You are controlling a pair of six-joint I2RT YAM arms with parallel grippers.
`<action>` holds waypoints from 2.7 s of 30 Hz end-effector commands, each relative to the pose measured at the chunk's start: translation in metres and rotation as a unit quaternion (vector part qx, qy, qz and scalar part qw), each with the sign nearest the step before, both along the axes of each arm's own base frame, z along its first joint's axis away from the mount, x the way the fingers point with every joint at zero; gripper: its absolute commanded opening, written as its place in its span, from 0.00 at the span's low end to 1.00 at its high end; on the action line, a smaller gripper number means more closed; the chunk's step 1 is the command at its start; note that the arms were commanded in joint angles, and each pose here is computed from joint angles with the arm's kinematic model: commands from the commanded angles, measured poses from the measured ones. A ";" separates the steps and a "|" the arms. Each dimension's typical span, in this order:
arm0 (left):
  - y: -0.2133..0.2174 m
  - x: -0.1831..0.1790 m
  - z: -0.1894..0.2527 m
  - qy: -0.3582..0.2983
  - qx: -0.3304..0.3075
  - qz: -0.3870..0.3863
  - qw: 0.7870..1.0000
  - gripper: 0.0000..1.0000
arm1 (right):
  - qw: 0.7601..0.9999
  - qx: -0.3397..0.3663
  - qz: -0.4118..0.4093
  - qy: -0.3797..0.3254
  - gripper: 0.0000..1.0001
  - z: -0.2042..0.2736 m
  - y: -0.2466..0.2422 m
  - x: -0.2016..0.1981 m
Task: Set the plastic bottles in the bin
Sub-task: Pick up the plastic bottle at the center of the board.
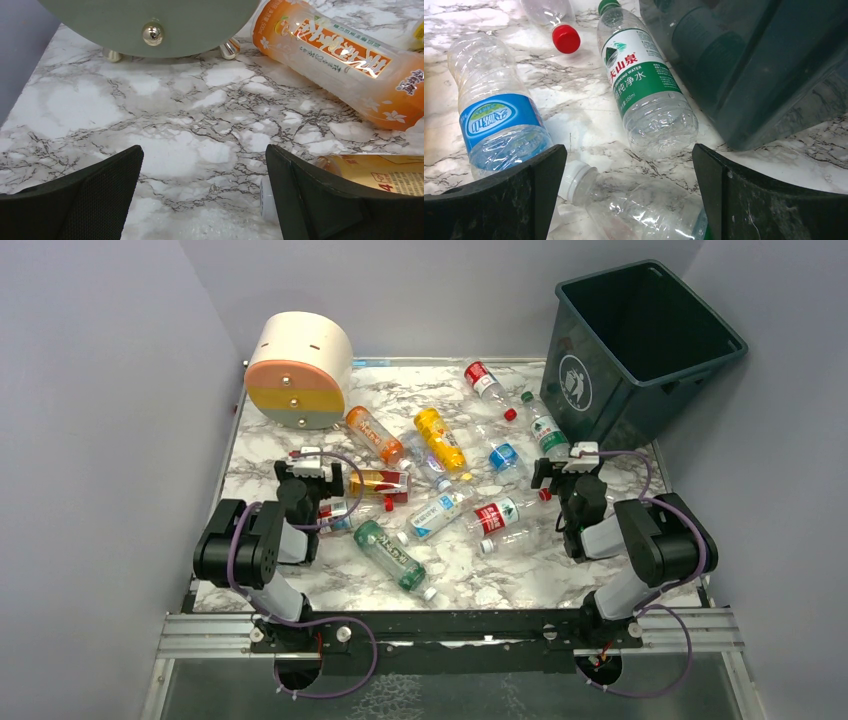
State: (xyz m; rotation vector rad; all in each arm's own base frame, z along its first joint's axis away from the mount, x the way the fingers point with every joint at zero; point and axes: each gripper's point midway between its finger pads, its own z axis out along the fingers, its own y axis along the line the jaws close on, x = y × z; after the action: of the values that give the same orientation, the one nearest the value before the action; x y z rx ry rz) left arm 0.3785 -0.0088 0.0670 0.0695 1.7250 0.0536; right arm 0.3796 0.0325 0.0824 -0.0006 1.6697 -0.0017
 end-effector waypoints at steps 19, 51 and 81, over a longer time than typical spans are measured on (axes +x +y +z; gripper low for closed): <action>-0.027 -0.011 0.105 -0.038 -0.110 -0.014 0.993 0.99 | 0.992 0.001 0.126 -0.028 0.99 0.084 0.041 -0.013; -0.106 -0.066 0.268 0.015 -0.282 -0.198 0.939 0.99 | 0.942 0.198 0.202 0.178 0.99 0.204 0.092 -0.066; -0.169 -0.078 0.197 0.128 -0.386 -0.315 0.857 0.99 | 0.932 0.077 0.140 0.325 0.96 0.069 0.120 -0.021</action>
State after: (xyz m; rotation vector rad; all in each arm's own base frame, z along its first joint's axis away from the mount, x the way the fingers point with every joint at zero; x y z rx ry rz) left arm 0.3048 -0.1663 0.2499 -0.0094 1.8617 -1.1085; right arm 0.3309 0.1515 0.1461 -0.0814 2.3701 0.5545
